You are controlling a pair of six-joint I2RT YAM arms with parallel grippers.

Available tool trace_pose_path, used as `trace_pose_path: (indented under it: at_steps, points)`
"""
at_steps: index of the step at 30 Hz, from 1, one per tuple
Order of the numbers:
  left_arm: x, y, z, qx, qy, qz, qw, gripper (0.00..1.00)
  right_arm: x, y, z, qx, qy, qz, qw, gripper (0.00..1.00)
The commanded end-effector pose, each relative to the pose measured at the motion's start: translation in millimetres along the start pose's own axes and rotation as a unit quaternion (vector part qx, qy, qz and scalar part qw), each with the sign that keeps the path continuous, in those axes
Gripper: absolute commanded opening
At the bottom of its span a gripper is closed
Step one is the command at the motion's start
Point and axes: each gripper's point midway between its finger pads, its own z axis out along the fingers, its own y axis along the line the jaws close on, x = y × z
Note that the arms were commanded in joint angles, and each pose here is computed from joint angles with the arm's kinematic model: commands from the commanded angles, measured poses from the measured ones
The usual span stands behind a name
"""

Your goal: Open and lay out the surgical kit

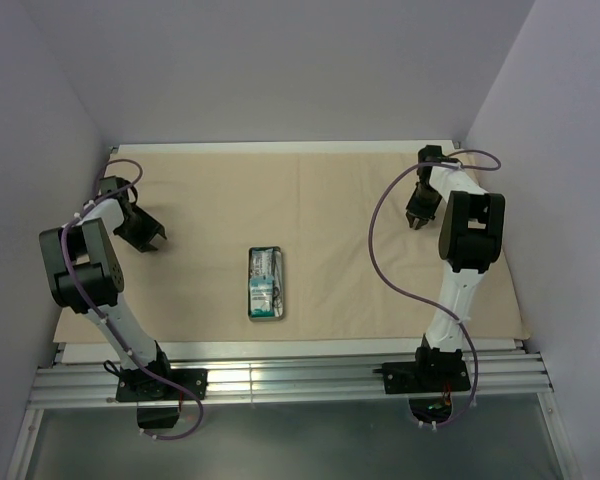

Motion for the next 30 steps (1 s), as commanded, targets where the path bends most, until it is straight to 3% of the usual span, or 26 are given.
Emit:
trace_pose_path:
  at_steps: [1, 10, 30]
  points:
    - [9, 55, 9, -0.105, 0.017, 0.002, 0.994, 0.49, -3, -14, -6, 0.027, -0.005, -0.004, 1.0, 0.25]
    - [-13, 65, 0, -0.113, -0.001, 0.003, 0.994, 0.49, 22, 21, -12, -0.054, 0.009, -0.049, 0.997, 0.29]
    - [-44, 96, -7, -0.138, -0.01, -0.004, 0.99, 0.5, 36, 44, -21, -0.094, 0.019, -0.067, 0.993, 0.39]
